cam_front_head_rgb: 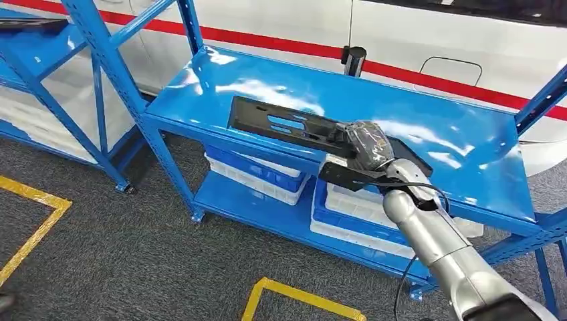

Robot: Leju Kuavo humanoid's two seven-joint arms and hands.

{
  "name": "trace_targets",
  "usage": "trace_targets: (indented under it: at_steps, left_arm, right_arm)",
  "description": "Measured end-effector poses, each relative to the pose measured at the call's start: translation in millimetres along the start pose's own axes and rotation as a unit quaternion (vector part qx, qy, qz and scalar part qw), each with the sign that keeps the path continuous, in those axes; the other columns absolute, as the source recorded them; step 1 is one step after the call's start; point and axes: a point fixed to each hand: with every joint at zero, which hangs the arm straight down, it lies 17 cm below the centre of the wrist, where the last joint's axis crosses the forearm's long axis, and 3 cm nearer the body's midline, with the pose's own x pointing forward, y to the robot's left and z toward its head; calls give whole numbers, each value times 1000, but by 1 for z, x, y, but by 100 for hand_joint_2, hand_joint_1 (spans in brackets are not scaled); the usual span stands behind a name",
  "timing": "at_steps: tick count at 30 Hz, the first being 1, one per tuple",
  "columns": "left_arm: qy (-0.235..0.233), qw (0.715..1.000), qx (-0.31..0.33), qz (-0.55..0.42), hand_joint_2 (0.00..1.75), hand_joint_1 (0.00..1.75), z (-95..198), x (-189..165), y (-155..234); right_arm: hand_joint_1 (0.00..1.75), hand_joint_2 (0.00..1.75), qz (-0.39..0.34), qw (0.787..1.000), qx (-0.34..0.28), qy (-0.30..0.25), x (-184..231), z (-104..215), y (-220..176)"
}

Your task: Take the parts from the cabinet and place them on the table.

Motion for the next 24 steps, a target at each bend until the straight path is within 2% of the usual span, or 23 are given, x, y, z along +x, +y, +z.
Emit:
trace_targets:
  at_steps: [24]
  left_arm:
    - [0, 1000, -2, -1, 175, 0, 0, 0, -1]
  right_arm:
    - [147, 175, 1, 1000, -1, -3, 3, -3, -3]
